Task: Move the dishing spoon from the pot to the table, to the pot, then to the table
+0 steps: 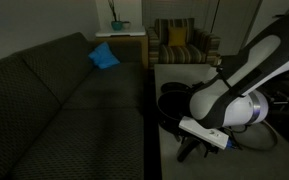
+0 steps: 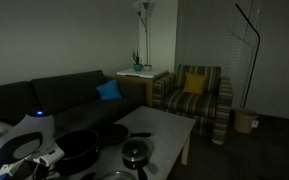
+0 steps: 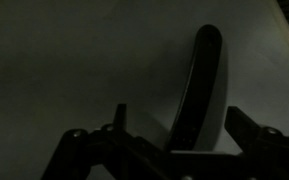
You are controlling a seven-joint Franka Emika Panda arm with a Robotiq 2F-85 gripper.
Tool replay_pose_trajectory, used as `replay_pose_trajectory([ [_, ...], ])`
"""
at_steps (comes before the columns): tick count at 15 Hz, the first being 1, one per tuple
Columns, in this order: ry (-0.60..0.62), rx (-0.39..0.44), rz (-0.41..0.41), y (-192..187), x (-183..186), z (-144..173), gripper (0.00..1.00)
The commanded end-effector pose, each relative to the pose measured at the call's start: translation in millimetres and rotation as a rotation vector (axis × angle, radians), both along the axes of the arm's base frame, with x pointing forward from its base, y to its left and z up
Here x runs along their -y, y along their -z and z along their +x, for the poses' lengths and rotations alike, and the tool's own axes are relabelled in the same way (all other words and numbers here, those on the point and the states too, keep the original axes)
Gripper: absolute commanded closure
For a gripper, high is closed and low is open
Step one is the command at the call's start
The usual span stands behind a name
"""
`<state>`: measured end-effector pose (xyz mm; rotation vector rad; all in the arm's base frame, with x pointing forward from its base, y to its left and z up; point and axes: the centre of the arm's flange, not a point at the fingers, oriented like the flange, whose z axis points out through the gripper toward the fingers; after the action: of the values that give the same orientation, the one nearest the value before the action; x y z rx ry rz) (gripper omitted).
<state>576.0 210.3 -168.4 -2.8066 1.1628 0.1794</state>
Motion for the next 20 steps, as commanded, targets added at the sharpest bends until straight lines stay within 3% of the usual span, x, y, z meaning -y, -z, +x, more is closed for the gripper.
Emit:
replay_pose_trajectory([
  [1, 0.020, -0.013, -0.031, 38.3, 8.0, 8.7, 0.00],
  [2, 0.026, -0.016, -0.035, 39.8, 10.9, 7.6, 0.00],
  [3, 0.029, -0.018, -0.038, 41.1, 13.5, 6.8, 0.07],
  [4, 0.031, -0.019, -0.038, 41.4, 15.3, 6.1, 0.26],
  [7, 0.033, -0.019, -0.037, 41.1, 17.5, 6.1, 0.39],
  [15, 0.038, 0.000, -0.030, 29.8, 17.8, 11.4, 0.95],
  [20, 0.047, 0.005, -0.028, 26.0, 20.5, 10.0, 0.93],
])
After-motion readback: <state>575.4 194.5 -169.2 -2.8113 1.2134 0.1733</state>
